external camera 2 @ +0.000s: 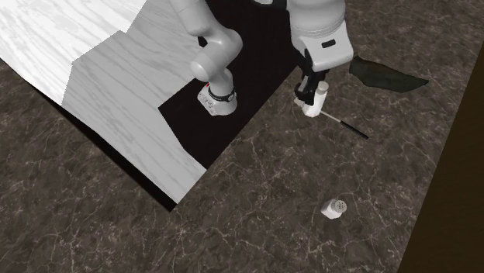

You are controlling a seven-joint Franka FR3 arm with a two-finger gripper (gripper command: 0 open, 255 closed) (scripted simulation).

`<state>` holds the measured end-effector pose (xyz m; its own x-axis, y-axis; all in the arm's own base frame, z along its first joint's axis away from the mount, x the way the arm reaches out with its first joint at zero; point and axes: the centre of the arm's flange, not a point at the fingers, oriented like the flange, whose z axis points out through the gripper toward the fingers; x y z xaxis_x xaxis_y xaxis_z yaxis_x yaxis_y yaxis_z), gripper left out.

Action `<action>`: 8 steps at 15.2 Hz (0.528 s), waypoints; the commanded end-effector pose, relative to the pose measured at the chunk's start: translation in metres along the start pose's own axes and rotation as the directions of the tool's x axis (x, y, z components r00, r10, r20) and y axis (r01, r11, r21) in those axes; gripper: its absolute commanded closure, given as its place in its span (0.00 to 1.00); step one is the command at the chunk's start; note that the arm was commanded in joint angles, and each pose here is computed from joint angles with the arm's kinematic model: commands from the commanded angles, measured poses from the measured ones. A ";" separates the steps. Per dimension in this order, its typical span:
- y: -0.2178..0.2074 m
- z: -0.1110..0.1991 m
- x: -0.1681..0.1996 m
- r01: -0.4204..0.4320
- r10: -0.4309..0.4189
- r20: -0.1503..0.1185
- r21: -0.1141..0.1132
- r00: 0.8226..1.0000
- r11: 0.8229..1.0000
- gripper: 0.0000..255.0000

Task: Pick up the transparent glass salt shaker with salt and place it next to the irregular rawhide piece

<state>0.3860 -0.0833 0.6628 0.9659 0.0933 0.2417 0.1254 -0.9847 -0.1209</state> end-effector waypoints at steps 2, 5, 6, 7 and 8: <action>-0.032 0.011 0.023 -0.001 0.001 -0.001 0.000 1.000 1.000 1.00; -0.064 0.020 0.046 -0.001 0.001 -0.001 0.000 1.000 1.000 1.00; -0.074 0.023 0.053 -0.001 0.001 -0.001 0.000 1.000 1.000 1.00; -0.085 0.027 0.060 -0.001 0.001 -0.001 0.000 1.000 1.000 1.00; -0.095 0.030 0.068 -0.001 0.001 -0.001 0.000 1.000 1.000 1.00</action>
<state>0.4399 0.0069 0.6611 0.9659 0.0927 0.2418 0.1247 -0.9848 -0.1206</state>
